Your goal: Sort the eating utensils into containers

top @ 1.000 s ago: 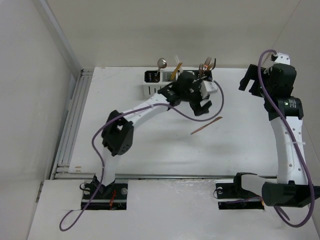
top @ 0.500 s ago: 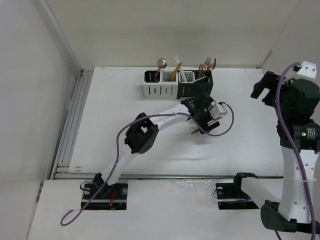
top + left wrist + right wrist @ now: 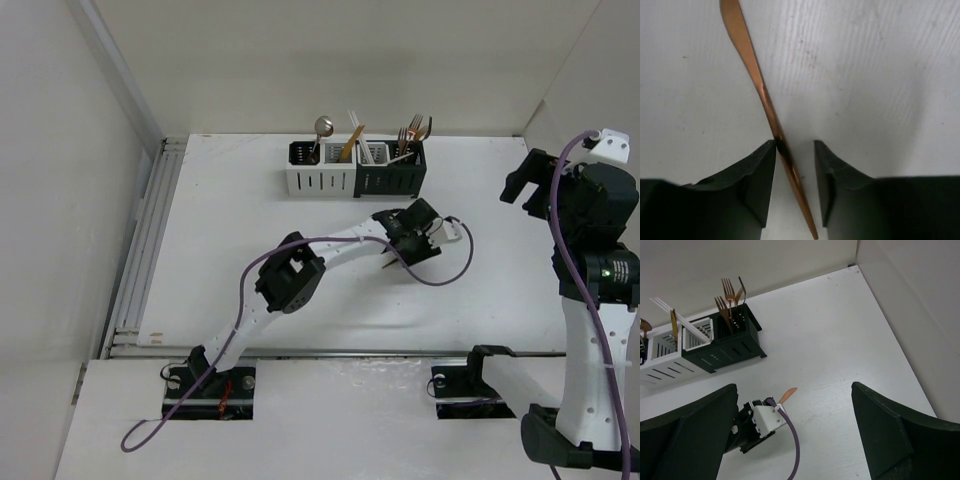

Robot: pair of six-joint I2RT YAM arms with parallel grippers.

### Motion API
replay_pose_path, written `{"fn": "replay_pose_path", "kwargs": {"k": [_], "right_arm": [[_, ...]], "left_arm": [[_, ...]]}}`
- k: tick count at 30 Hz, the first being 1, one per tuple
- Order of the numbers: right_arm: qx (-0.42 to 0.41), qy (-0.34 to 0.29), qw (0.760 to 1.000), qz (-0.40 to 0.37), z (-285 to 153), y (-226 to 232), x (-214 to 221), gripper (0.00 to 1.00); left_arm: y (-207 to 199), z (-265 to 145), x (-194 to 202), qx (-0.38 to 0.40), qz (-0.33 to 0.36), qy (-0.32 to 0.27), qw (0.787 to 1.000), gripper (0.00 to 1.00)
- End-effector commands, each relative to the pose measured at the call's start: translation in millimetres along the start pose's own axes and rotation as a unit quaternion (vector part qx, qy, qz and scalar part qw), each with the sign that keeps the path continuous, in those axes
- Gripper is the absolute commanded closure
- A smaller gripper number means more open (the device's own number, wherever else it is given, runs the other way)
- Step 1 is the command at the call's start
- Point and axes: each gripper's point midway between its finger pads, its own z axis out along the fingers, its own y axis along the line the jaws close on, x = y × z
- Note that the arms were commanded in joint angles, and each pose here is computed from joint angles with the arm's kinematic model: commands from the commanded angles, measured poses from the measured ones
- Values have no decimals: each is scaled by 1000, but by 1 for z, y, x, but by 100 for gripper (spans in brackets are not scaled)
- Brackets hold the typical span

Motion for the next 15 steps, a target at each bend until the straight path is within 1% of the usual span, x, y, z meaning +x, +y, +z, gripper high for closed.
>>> {"fn": "replay_pose_path", "kwargs": {"k": [1,3,5,8,9,10,11,12,13,15], "right_arm": [[11,-22,1000,5,-8,-5,-10,0],[16,-23,1000,5,-8,-7,-11,0],[16,-23,1000,5,-8,-7,-11,0],[16,-23,1000,5,-7,-6,-13,0],[16,-23,1000,5,-7,-6,-13,0],[16,-23,1000,5,-7,-6,-13,0],[16,-23,1000,5,-7,-6,-13,0],[16,-23,1000,5,-7,-6,-13,0],[15,-28,999,6,-7,-6,-15,0],[14,-32,999,7,-6,-5,-17,0]], "left_arm": [[-15,15,44,6,15,66,998,70],[-18,17,54,10,10,77,997,100],[-22,18,53,16,-2,74,997,100],[-12,4,30,23,-33,44,998,100],[-5,-13,15,24,-47,24,998,100],[9,-26,3,29,-79,-5,996,100],[19,-41,-11,29,-89,-30,995,100],[28,-54,-20,29,-92,-52,994,100],[46,-91,-51,21,-87,-113,989,100],[58,-117,-61,6,-79,-150,986,100]]}}
